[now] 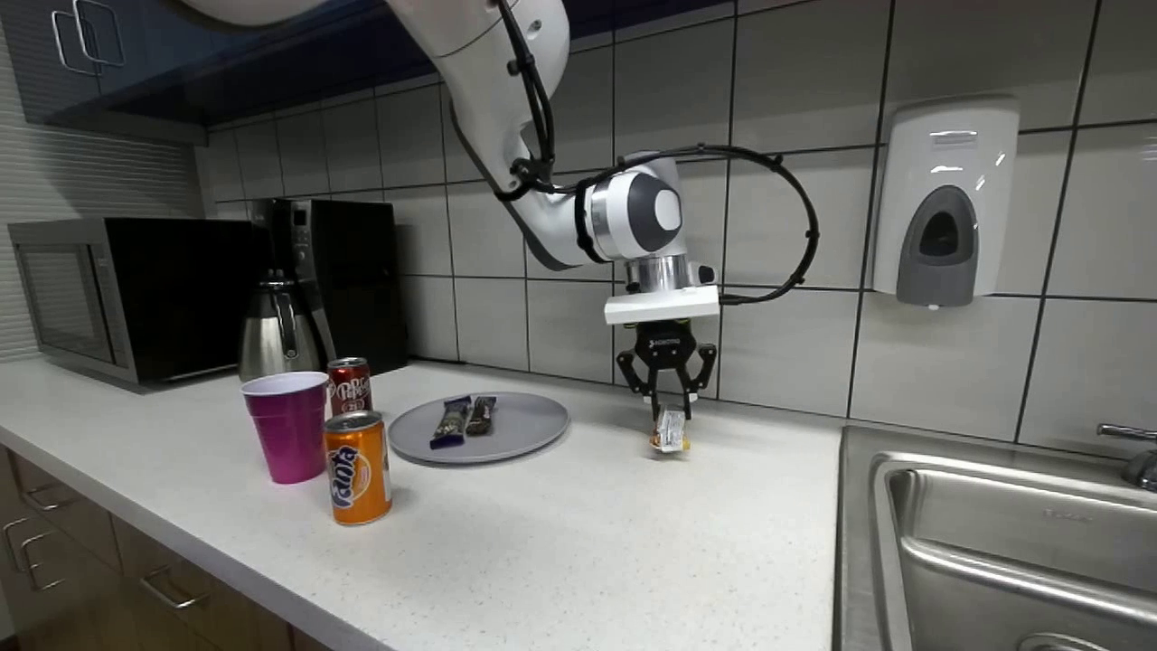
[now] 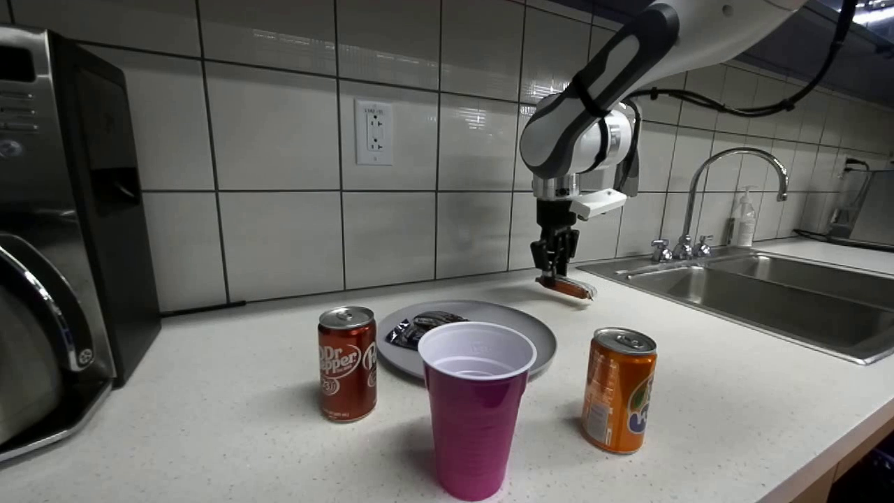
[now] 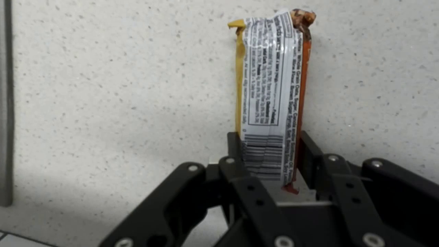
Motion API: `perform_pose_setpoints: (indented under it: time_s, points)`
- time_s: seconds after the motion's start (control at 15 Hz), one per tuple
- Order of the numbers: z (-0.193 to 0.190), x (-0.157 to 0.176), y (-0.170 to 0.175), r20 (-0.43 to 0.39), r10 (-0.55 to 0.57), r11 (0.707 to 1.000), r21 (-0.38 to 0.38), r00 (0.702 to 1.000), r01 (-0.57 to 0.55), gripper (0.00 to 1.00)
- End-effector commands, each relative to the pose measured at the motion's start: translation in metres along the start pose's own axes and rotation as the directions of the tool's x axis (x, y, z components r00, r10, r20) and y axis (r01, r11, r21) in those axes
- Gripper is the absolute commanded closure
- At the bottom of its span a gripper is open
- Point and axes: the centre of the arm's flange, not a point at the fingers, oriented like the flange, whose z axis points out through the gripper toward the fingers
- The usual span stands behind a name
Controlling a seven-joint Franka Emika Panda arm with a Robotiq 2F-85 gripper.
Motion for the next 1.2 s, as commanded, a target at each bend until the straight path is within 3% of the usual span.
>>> perform_pose_setpoints:
  time_s: [0.0, 1.13]
  points:
    - [-0.018, 0.008, -0.03, 0.004, -0.014, 0.999, -0.032, 1.0, 0.015, 0.82]
    - [-0.043, 0.049, -0.135, -0.005, -0.186, 0.978, -0.1, 0.983, 0.184, 0.82]
